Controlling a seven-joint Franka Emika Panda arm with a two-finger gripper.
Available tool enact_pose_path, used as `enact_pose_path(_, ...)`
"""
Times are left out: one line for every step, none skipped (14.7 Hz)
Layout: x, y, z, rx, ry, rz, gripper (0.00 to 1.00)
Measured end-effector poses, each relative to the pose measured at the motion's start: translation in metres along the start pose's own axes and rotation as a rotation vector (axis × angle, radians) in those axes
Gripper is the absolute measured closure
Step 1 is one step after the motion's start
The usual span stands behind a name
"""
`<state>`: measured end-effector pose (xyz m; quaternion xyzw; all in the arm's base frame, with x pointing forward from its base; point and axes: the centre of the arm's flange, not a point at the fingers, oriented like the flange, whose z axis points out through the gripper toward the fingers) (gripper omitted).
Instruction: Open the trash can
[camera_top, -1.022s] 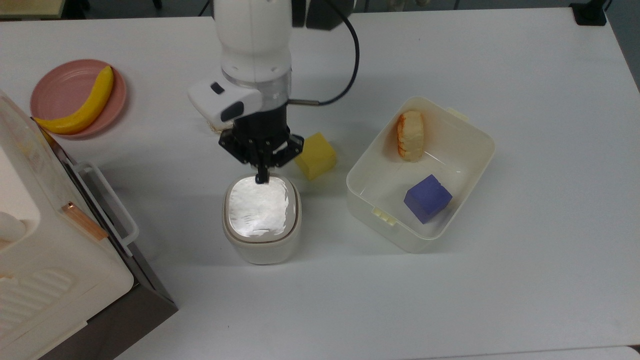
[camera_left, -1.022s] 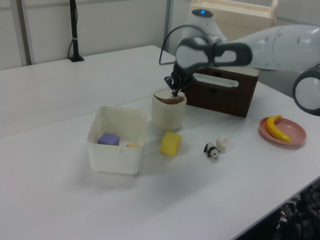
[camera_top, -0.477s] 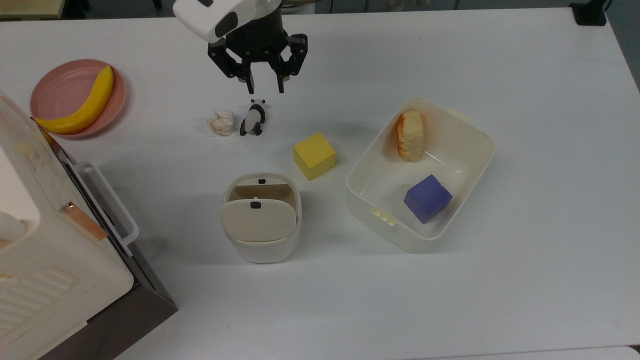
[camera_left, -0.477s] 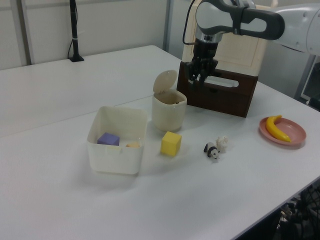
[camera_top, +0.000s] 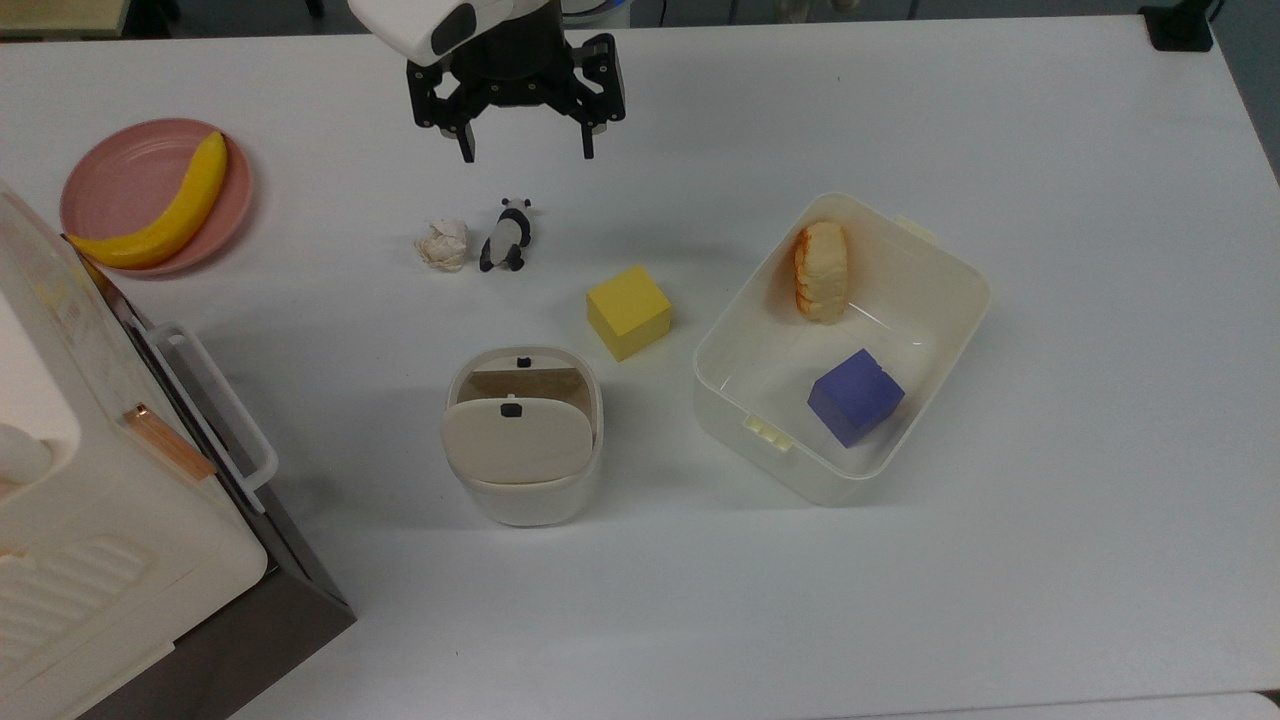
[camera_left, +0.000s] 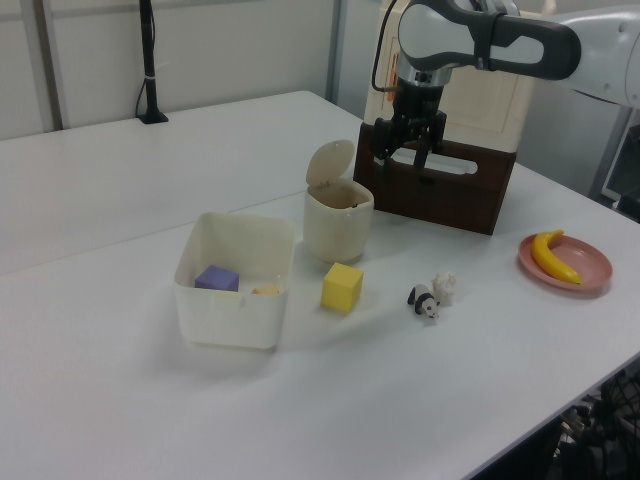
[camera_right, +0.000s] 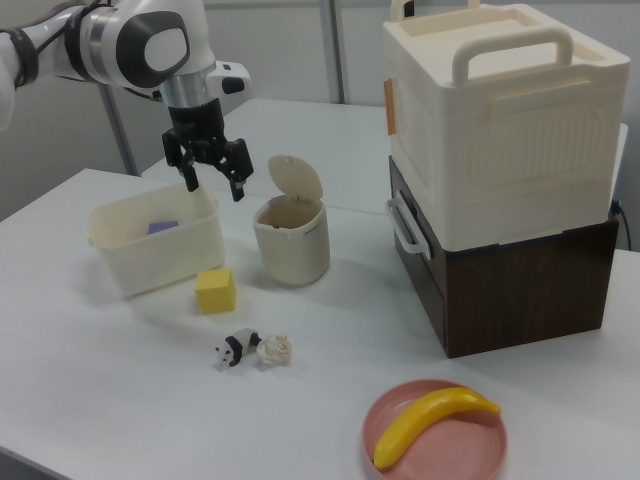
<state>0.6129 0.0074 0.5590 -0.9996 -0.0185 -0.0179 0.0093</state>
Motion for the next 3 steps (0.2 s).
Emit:
enact_pose_path(-0.0003,0.0000,0.0003,0.000,-0.001,0.000,0.00)
enact_pose_path(-0.0009,0.0002,0.0004,0.000,-0.005,0.000,0.00)
enact_pose_path(-0.0014,0.0002,0.0005,0.000,-0.008,0.000,0.00)
